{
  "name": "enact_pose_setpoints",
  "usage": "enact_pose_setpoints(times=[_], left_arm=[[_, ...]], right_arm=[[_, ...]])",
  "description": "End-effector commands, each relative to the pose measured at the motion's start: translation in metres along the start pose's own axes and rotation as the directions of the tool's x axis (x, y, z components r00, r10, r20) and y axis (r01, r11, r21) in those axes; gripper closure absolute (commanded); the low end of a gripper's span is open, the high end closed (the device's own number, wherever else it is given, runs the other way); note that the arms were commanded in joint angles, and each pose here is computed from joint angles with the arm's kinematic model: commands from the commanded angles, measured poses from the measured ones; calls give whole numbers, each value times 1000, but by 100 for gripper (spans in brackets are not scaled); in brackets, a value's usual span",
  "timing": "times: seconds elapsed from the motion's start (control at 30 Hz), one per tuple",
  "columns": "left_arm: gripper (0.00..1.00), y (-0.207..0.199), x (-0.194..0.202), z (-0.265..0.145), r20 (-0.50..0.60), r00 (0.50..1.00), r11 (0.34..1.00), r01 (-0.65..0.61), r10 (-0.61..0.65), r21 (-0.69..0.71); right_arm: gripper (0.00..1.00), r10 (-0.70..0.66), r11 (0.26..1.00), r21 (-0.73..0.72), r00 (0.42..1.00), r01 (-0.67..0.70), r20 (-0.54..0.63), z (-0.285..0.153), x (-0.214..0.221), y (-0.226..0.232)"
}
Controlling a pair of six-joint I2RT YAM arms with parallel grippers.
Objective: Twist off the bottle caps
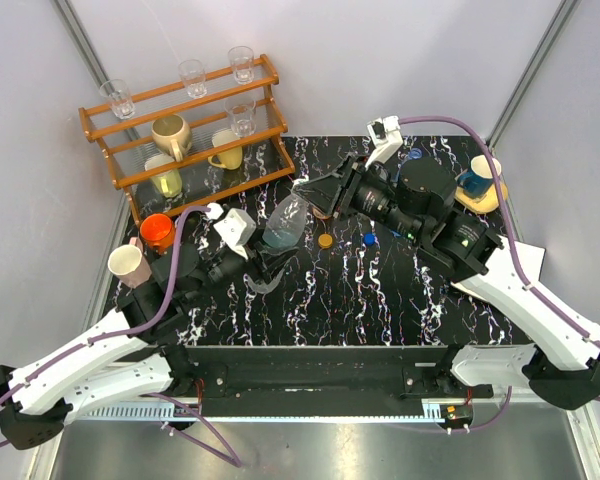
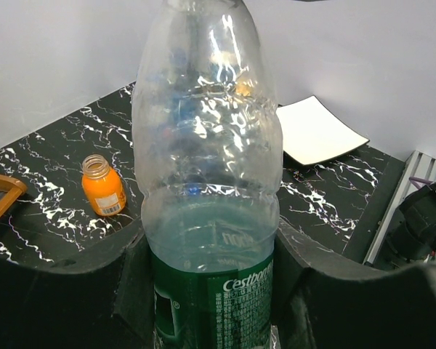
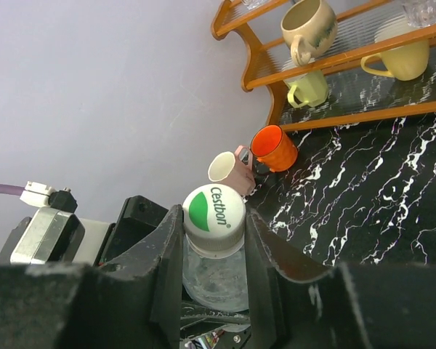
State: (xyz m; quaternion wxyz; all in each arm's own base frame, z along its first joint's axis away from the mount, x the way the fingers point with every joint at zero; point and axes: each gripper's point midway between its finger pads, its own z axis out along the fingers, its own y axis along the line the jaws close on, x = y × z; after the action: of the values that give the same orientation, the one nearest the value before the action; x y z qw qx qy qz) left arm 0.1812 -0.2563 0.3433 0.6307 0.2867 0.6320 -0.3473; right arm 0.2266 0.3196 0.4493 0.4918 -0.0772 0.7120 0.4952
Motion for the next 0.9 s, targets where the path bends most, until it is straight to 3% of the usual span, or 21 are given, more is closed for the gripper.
enact_pose_setpoints(times=[0.0, 0.07, 0.23, 0.4, 0.57, 0.87], left_arm=[[50, -7, -18, -3, 68, 998, 999, -11, 8, 34], [49, -16, -18, -4, 69, 998, 996, -11, 5, 84], [49, -55, -29, -15, 92, 995, 954, 1, -31, 301], [48, -106, -49, -43, 78, 995, 815, 4, -61, 579], [48, -135, -69, -73, 56, 995, 671, 17, -87, 742], [49, -152, -93, -107, 44, 990, 518, 32, -134, 855]], right_arm=[[93, -29, 999, -36, 999, 30, 34, -1, -5, 8], [100, -73, 993, -90, 997, 75, 27, -6, -4, 17], [100, -255, 911, -332, 967, 245, 12, -28, -2, 60], [100, -426, 735, -565, 904, 375, 46, -69, 14, 93], [100, -500, 534, -762, 864, 365, 64, -114, 36, 117], [100, -562, 304, -914, 826, 269, 56, -160, 57, 130]])
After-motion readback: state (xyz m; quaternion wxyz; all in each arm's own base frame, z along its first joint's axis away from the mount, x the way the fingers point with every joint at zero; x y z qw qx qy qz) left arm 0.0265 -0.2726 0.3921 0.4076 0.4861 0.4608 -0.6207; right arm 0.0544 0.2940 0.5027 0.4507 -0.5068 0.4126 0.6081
